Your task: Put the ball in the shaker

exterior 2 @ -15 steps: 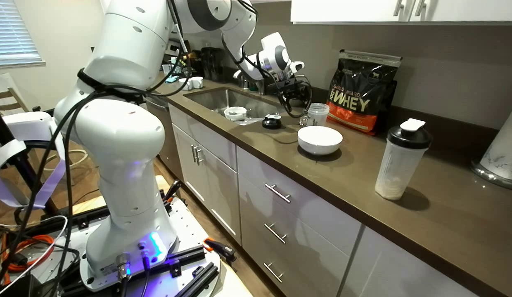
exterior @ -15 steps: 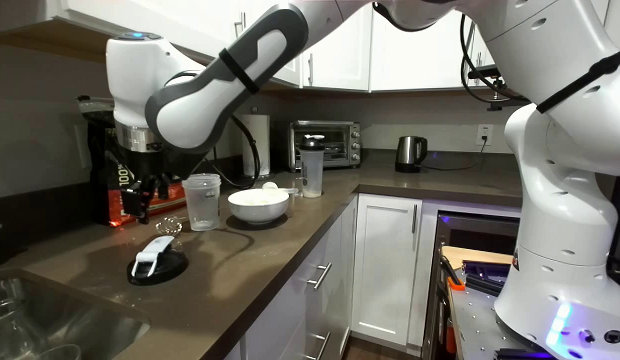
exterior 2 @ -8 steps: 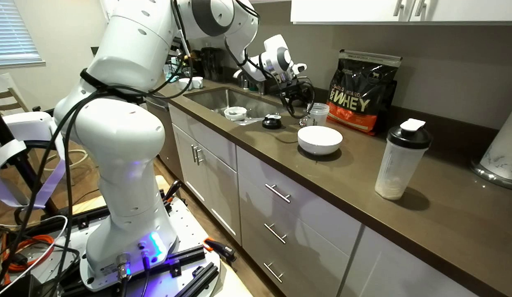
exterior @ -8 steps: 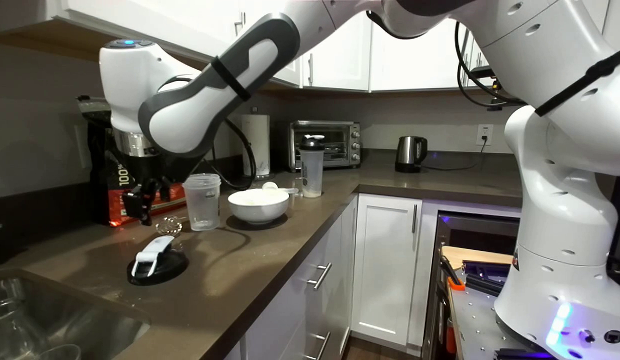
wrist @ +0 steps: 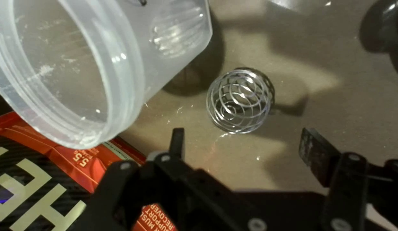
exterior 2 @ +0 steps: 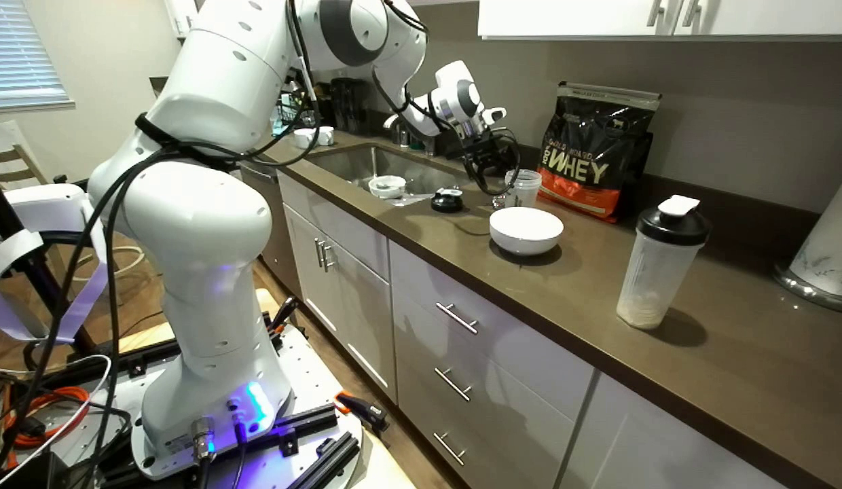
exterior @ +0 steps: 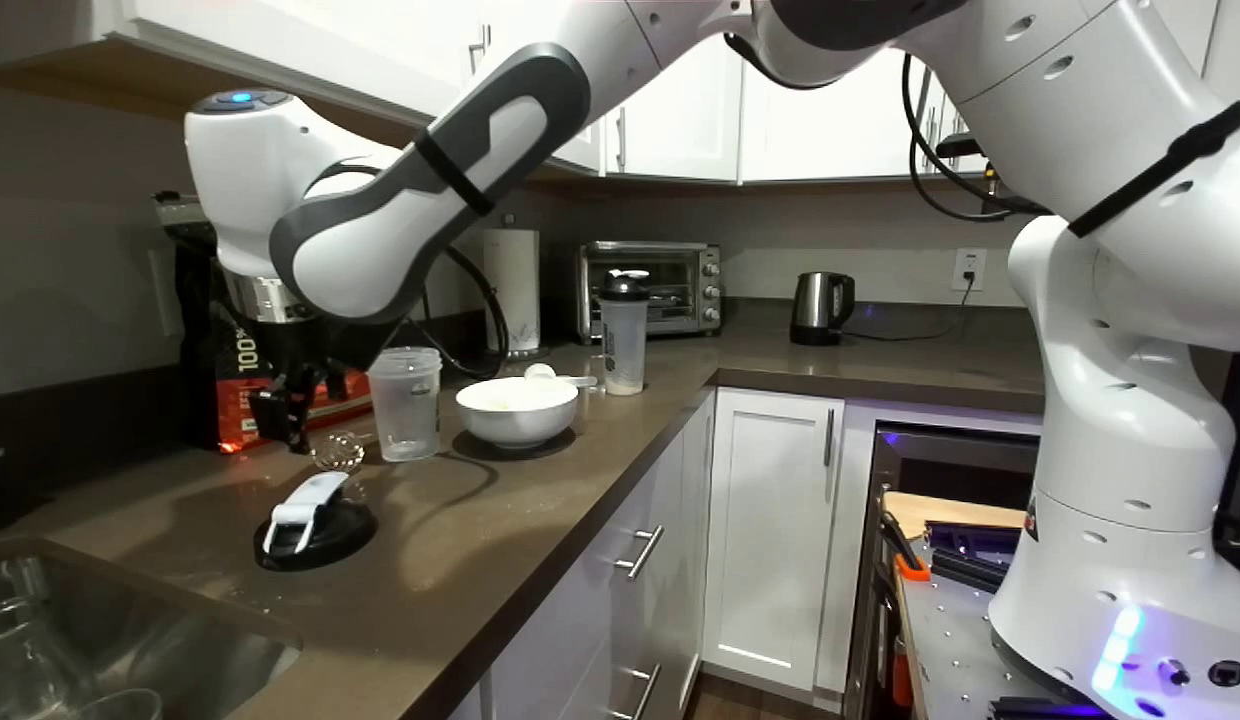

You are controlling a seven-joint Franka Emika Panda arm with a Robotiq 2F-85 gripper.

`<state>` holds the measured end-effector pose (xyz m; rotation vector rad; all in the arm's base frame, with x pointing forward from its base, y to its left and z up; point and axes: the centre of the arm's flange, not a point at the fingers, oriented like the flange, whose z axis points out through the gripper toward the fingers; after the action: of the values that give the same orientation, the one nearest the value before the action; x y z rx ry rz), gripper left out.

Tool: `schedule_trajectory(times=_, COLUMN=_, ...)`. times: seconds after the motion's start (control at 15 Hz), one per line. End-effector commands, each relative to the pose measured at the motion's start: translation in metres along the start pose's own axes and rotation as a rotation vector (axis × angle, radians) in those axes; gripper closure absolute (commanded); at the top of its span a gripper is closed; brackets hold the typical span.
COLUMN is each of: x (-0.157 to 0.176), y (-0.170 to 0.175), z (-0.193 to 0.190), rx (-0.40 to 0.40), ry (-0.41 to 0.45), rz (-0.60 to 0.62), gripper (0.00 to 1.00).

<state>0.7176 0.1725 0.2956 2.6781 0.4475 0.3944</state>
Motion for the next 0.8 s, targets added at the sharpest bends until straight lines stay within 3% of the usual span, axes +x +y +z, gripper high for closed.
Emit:
schedule_trajectory(times=0.0, x=0.004, y=-0.004, z=0.004, rx=-0.04, ry=-0.04, rz=0.013, gripper=0.11)
schedule_trajectory(times=0.33, x=-0.001, y=-0.009, z=0.012, rx=-0.038, ry=-0.075, rz=0.01, gripper=0.11)
schedule_trajectory(times=0.73, x=-0.004, y=-0.011, z=0.019, rx=-0.035, ry=-0.09, rz=0.01, gripper=0.18)
